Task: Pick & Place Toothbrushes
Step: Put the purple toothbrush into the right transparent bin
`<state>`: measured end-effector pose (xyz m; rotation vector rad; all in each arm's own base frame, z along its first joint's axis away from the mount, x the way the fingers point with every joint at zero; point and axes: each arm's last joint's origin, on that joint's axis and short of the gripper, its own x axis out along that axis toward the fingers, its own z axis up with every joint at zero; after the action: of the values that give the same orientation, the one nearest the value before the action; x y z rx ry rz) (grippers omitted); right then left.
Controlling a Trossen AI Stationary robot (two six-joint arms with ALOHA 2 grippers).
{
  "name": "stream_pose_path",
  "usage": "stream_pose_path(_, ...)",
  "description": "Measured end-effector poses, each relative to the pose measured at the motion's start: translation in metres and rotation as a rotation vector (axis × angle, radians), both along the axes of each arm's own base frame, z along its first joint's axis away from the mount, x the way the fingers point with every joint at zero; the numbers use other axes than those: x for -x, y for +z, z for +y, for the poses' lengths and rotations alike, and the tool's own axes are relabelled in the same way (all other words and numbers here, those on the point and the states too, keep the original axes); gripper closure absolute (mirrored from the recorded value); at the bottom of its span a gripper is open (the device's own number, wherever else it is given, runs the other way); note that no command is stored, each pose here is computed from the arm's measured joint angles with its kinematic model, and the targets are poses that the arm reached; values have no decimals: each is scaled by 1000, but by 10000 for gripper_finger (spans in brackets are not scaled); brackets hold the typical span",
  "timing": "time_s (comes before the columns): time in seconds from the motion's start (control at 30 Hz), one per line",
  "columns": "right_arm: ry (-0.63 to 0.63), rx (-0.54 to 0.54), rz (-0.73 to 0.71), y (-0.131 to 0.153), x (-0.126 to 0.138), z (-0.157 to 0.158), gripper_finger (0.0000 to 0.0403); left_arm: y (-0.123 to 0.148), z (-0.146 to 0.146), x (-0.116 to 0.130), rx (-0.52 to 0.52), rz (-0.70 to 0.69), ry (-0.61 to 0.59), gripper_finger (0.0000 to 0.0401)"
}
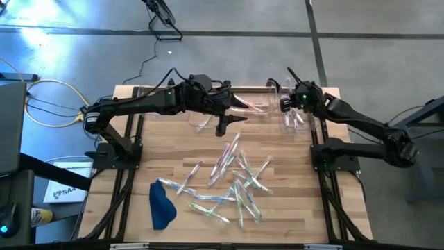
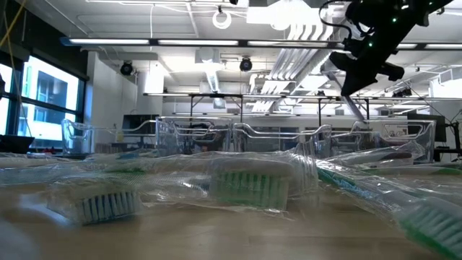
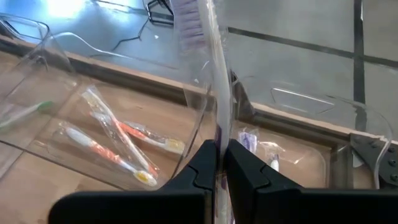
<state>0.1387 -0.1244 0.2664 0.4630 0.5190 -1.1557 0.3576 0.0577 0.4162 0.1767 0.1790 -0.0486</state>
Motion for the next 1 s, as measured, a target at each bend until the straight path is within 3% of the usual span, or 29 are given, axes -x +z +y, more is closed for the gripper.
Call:
stream_pose_path(0.4, -18, -105, 68, -20, -6, -18, 393, 0, 0, 0, 1, 0, 0, 213)
stream_pose_path(0.67, -42, -218, 200, -40, -1, -29, 393, 0, 0, 0, 1, 0, 0, 213)
stream_pose_path(1.0, -59, -309, 184, -48, 8, -41, 393, -3, 0, 1, 6, 29, 0, 213)
